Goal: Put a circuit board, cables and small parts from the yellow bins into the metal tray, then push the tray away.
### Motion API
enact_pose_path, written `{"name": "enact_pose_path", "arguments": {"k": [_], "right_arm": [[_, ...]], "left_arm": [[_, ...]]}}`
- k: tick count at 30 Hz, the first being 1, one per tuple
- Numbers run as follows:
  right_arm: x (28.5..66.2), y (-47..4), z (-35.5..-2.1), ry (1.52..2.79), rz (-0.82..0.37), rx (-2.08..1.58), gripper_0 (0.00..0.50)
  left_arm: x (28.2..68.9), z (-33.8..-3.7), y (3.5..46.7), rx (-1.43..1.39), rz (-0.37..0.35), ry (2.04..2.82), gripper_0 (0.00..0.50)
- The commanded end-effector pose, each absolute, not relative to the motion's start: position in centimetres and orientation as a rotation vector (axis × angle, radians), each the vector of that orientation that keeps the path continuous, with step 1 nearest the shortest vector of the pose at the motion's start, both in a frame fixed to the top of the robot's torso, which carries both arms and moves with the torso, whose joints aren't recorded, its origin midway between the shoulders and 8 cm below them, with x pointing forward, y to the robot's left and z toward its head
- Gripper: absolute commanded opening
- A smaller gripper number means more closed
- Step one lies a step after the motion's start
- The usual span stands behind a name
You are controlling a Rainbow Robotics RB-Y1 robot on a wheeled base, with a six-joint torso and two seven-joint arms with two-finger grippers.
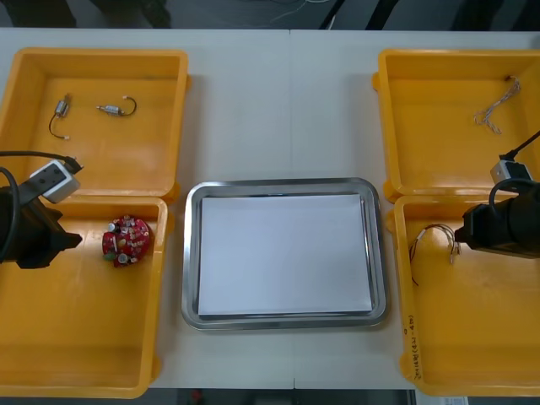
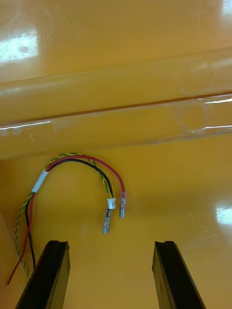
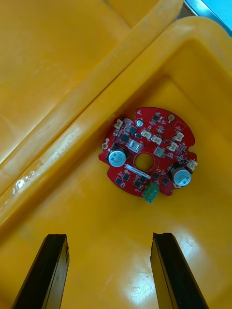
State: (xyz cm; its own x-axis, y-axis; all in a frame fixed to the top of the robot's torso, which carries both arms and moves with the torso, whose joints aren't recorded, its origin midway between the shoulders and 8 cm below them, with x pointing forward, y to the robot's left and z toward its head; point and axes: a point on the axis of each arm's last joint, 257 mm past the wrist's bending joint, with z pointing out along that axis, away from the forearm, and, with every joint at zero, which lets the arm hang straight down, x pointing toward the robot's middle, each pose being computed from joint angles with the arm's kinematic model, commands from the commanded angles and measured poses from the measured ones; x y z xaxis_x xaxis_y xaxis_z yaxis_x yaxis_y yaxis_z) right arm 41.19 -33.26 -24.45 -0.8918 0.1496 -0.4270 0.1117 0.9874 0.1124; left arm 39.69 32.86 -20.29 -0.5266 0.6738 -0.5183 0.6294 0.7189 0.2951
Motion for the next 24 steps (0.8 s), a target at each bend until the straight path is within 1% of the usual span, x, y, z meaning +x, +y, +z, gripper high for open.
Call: {"name": "enact_pose_path", "arguments": {"k": [1, 6, 12, 18, 21, 24], "right_arm": [[41.4, -32.3, -26.1, 2.689, 0.147, 0.116, 0.500], [41.6, -32.1, -27.3, 2.699, 0.166, 0.132, 0.500], [41.3, -32.5, -28.6, 2.680, 0.154, 0.129, 0.500], [41.0, -32.6, -29.7, 2.670, 0.145, 0.121, 0.500], [40.8, -32.6, -30.1, 2.667, 0.141, 0.112, 0.500], [40.7, -32.4, -30.5, 2.664, 0.141, 0.112, 0.500]], "left_arm": [[38.5, -21.9, 33.0, 1.302, 0.193, 2.189, 0.500], [38.5, -22.8, 32.4, 1.349, 0.192, 2.156, 0.500], [38.6, -24.4, 32.4, 1.395, 0.195, 2.114, 0.500], [39.4, -25.6, 33.5, 1.439, 0.228, 2.061, 0.500], [39.6, -25.9, 33.9, 1.452, 0.238, 2.050, 0.500], [39.3, -26.2, 33.9, 1.460, 0.231, 2.052, 0.500]]}}
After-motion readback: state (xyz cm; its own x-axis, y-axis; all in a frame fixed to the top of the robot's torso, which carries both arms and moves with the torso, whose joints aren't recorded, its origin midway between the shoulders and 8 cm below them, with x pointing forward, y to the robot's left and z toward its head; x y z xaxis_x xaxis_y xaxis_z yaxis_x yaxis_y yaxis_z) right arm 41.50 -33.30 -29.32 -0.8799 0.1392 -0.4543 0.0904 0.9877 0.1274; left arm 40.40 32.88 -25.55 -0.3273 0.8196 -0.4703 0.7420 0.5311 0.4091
